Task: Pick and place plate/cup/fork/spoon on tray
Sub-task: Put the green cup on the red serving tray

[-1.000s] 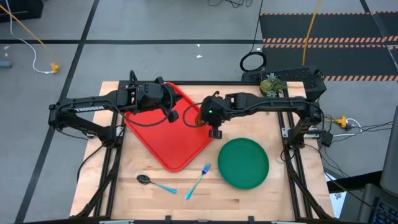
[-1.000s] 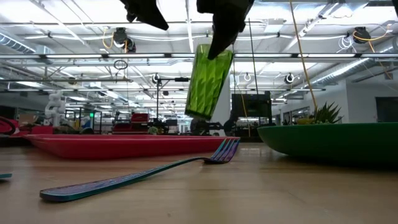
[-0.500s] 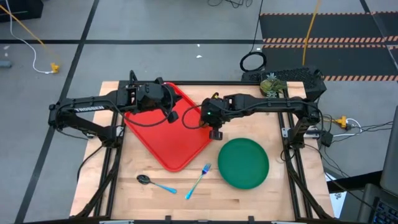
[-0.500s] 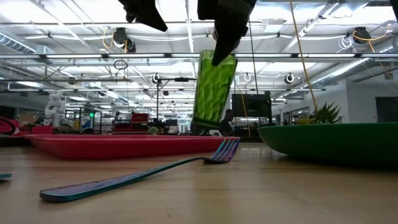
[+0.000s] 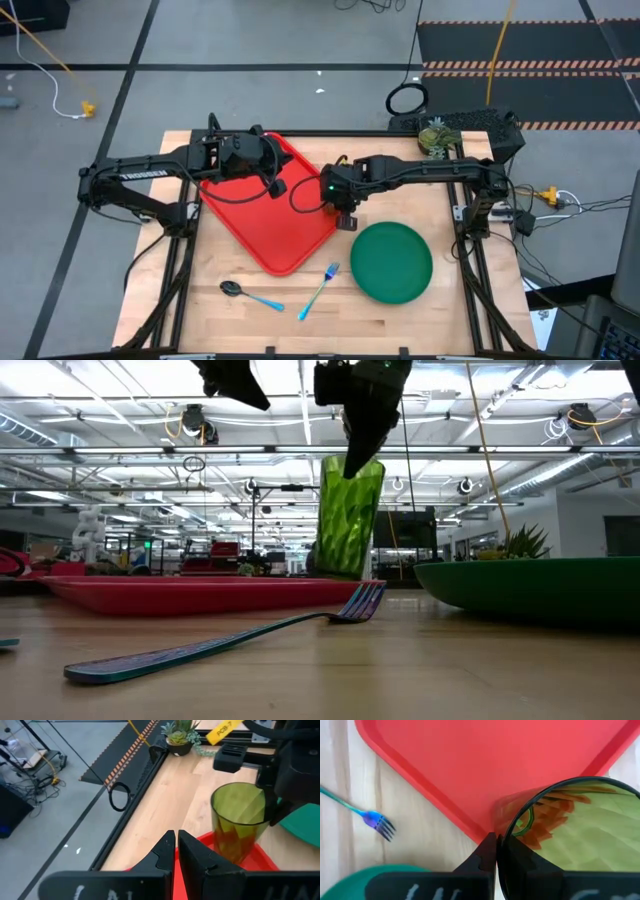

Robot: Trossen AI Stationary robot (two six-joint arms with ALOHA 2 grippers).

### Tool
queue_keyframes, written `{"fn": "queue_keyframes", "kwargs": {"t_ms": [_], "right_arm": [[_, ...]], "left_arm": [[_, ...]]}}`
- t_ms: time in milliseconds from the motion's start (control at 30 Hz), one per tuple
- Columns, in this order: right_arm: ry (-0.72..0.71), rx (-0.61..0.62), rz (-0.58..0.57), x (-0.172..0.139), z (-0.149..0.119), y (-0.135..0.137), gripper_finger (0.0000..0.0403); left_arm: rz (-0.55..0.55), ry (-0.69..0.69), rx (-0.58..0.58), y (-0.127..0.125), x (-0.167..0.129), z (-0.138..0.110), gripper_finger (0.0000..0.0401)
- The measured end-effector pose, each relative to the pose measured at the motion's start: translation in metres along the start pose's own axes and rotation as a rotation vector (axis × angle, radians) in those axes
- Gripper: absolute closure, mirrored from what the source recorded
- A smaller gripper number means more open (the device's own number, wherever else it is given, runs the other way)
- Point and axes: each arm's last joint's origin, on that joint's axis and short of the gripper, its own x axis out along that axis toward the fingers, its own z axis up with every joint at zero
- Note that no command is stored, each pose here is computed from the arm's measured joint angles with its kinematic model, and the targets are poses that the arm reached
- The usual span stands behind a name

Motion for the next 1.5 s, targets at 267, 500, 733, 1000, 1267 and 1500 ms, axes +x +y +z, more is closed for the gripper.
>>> {"fn": "queue_keyframes", "kwargs": {"t_ms": [267,500,733,1000,1267,1500], "right_arm": [[0.027,-0.004,0.001,0.0009,-0.0024,0.0001,0.0396],[0.033,-0.007,0.002,0.0009,-0.0030,0.0001,0.0396],[0.039,-0.007,0.002,0.0009,-0.0036,0.0001,0.0369],[0.036,-0.007,0.000,0.0008,-0.0032,0.0000,0.0326],[0.030,-0.007,0.000,0.0008,-0.0027,0.0000,0.0317],[0.016,-0.024,0.007,0.0007,-0.0014,0.0068,0.0316]], "left_arm": [[-0.003,0.000,-0.001,-0.0001,0.0000,0.0000,0.0375],[-0.003,0.000,-0.001,-0.0001,0.0000,0.0000,0.0375],[-0.003,0.000,-0.002,-0.0001,0.0000,0.0000,0.0375],[-0.003,0.000,-0.002,0.0000,0.0000,0.0000,0.0375],[-0.003,0.000,-0.003,-0.0001,-0.0001,0.0000,0.0375],[-0.003,0.000,-0.003,-0.0001,-0.0001,0.0000,0.0375]]}}
